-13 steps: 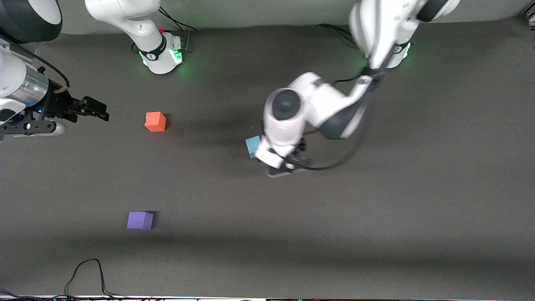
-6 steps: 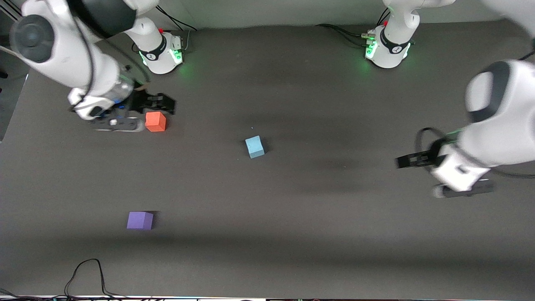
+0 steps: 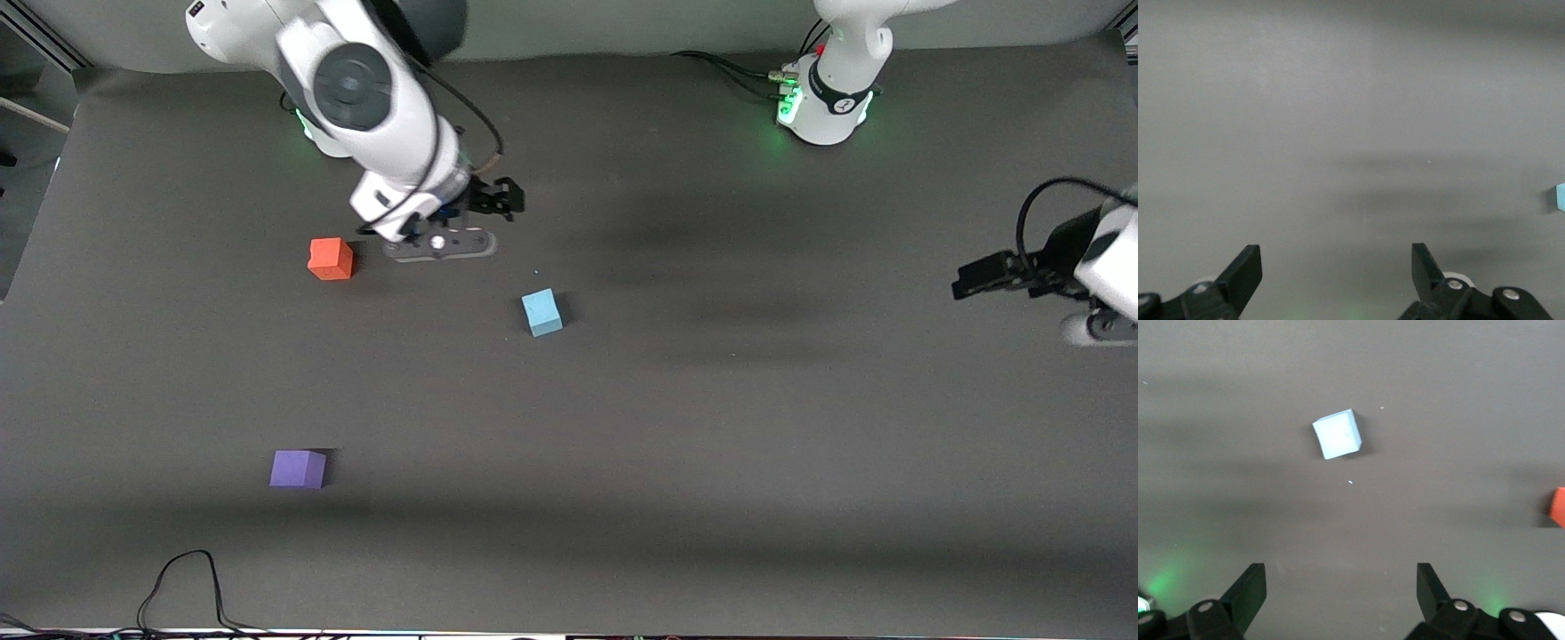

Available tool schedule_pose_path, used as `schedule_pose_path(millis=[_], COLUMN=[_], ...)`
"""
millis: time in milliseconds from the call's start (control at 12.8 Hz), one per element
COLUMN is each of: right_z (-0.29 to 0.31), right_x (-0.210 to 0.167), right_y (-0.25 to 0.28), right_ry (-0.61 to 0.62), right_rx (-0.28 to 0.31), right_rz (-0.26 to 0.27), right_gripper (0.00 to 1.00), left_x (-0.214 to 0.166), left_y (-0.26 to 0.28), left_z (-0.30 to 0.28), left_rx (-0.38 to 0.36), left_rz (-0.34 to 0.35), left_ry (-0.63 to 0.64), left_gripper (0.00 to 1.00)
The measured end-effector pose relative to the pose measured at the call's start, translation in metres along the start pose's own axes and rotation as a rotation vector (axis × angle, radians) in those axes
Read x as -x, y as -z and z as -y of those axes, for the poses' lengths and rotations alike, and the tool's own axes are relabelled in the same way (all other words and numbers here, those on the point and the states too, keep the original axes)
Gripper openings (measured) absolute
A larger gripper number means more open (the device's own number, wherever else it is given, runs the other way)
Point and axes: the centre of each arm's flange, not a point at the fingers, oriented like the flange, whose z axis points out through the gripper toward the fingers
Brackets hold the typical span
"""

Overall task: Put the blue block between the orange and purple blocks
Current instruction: 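Lower the right gripper over the blue cube and grasp it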

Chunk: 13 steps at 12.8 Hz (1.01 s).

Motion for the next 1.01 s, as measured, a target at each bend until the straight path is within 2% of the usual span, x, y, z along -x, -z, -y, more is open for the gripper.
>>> schedule_pose_path(millis=[312, 702, 1015], right_z=[0.032, 0.032, 0.026], right_x=[-0.019, -0.042, -0.047], right_y=[-0.075, -0.196, -0.265], right_ry=[0.008, -0.022, -0.015], right_rx=[0.006, 0.035, 0.065], right_rz=[-0.027, -0.071, -0.093], right_gripper=[1.00, 1.00, 1.00], left_x=[0.028, 0.029, 0.030], left_y=[0.020, 0.024, 0.023], left_z=[-0.003, 0.007, -0.004], left_rx=[-0.029, -0.031, -0.081], left_rz=[-0.032, -0.040, -0.044], left_ry=[-0.001, 0.012, -0.018], left_gripper=[1.00, 1.00, 1.00])
